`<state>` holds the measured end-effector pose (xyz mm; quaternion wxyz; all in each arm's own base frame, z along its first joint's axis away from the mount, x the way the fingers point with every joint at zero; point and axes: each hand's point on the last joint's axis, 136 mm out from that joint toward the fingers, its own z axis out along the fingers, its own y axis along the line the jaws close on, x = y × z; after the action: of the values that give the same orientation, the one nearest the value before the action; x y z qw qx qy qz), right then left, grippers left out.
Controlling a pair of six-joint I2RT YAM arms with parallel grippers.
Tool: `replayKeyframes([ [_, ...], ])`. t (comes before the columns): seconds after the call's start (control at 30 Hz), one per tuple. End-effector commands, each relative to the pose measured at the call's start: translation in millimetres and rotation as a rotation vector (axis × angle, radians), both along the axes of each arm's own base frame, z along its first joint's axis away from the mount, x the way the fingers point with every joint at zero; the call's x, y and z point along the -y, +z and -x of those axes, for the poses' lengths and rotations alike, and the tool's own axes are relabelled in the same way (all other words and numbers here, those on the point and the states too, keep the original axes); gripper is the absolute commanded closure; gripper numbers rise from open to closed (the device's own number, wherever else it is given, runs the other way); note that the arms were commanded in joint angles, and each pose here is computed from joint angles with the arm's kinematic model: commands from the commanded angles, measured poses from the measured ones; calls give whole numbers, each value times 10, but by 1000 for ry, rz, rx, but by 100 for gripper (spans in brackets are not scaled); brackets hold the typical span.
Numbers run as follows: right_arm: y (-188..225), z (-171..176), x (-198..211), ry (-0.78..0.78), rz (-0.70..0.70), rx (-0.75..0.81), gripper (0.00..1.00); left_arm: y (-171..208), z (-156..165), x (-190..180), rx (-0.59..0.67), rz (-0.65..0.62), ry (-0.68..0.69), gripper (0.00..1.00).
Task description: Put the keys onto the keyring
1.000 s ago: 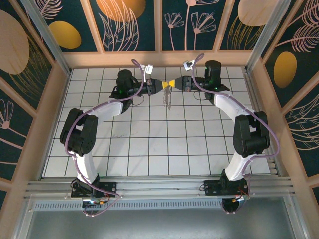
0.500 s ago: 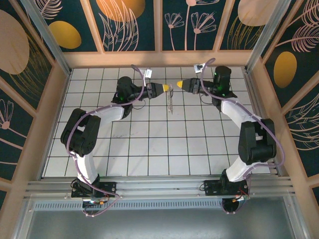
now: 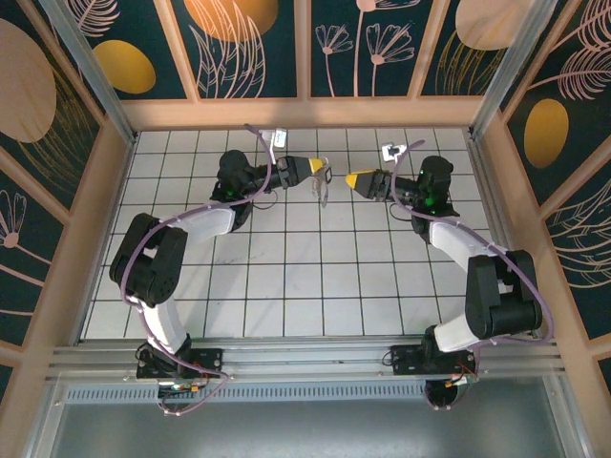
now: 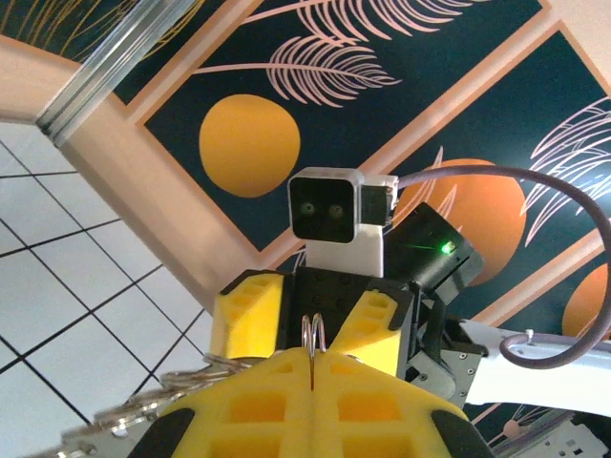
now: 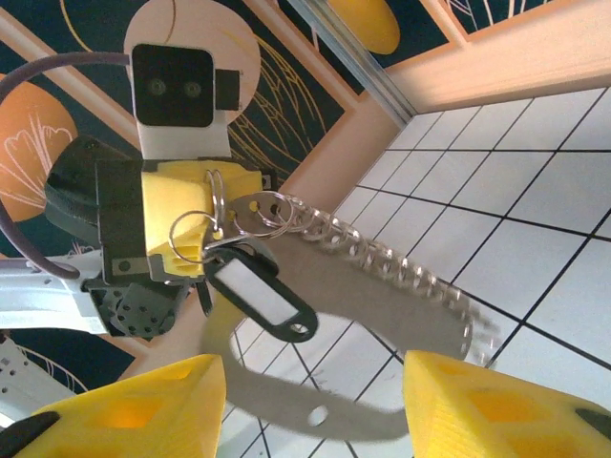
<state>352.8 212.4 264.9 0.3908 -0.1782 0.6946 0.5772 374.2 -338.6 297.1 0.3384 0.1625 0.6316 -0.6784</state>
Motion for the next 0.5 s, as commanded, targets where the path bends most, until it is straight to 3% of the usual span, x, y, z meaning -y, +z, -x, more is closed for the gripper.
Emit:
replayKeyframes([
  [0.0,258,154,-79,56,-18,142,47,287,153,6,80,44,-29,100],
  [0.47,316,169,-289,151,-20,185,47,343,265,126,101,30,-72,100],
])
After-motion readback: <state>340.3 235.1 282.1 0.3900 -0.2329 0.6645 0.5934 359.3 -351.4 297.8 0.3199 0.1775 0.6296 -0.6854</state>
